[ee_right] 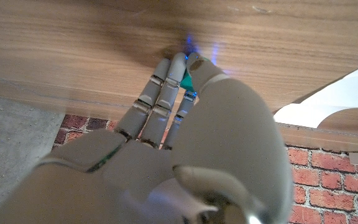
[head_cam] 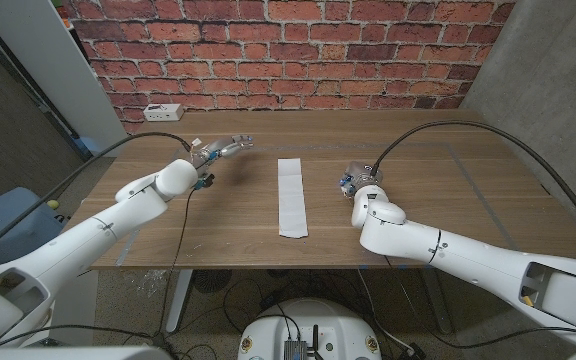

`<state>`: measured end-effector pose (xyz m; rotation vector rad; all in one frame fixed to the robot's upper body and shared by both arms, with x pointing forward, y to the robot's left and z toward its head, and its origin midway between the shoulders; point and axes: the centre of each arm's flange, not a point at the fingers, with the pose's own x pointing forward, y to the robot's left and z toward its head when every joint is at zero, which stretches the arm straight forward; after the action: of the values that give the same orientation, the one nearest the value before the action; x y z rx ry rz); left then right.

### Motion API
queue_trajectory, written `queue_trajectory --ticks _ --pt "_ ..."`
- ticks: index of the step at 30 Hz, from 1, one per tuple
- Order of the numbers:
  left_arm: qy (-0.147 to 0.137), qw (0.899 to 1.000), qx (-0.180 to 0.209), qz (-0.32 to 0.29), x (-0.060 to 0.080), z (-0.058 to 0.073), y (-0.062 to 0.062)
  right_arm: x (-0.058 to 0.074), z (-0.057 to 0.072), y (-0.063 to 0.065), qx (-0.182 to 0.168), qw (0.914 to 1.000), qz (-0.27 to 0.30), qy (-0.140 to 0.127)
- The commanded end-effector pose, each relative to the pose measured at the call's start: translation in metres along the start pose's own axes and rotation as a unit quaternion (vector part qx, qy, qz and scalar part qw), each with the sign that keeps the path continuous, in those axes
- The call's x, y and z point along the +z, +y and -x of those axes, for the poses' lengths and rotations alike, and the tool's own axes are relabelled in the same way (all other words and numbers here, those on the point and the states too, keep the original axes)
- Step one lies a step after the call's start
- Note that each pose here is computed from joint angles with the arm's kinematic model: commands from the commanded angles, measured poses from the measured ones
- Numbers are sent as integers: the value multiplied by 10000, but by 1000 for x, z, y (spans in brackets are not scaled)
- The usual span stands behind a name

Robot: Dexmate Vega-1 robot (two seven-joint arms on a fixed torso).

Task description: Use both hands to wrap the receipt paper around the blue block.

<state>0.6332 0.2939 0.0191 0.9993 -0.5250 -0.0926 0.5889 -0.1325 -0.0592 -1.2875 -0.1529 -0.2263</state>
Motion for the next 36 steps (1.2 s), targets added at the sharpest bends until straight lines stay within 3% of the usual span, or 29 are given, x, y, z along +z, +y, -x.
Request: queue_trajectory --ticks 1,9,18,24,28,36 --pt "38 10000 37 35 -4 4 1 -1 1 -2 -543 9982 -144 -225" --pt "60 9998 128 168 -9 7 0 5 8 -10 -862 9950 -236 -456" --pt "125 9991 221 326 -19 12 1 19 12 -12 -920 9925 -283 -753" --pt "83 9977 252 620 -28 14 3 33 15 -9 -842 9913 -360 -949" --pt "-92 9943 228 1041 -38 13 4 42 16 -6 -732 9910 -387 -1047" --pt "-74 9936 212 1111 -48 15 10 59 16 3 -427 9917 -406 -1144"
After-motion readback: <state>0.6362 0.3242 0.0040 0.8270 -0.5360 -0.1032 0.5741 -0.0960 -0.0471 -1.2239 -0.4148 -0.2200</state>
